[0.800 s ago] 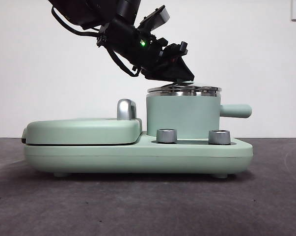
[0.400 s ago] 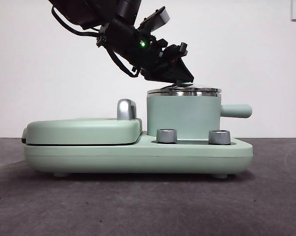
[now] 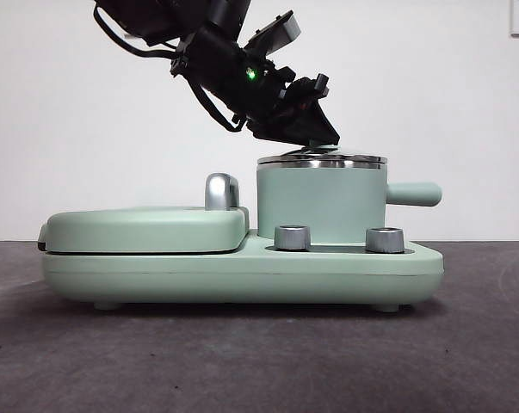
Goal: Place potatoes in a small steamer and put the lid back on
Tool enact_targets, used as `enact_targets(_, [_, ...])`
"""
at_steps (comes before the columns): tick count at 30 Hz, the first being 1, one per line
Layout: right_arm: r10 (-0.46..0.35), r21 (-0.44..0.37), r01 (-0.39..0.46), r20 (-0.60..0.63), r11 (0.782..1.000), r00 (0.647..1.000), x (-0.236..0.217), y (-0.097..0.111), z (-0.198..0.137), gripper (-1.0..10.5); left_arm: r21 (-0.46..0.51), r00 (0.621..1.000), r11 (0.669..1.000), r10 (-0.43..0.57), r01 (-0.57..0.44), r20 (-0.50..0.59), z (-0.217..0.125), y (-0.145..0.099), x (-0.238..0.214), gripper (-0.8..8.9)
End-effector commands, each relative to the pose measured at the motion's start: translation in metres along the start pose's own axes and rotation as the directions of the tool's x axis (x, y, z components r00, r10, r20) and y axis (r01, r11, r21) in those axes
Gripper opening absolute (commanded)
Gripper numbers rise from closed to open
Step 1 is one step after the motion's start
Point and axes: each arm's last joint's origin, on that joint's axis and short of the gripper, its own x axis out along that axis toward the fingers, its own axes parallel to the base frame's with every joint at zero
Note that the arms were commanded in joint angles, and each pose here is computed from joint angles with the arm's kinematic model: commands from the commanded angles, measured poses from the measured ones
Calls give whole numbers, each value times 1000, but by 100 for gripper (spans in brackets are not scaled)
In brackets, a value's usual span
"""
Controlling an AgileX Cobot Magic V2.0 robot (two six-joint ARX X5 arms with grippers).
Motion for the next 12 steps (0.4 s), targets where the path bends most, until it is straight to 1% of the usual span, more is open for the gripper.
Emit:
enact_targets(1, [2,8,-2,12,1000,1000,0,1,2,325,37,1000,999,-5,5,17,8,0,5,14])
enact_targets(3, [2,8,-2,12,1000,1000,0,1,2,325,44,1000,999,-9,9,2,10,0,4,14])
enact_targets(12, [3,8,-3,12,1000,1000,0,1,2,325,52,1000,999,-8,8,3,10,0,4,14])
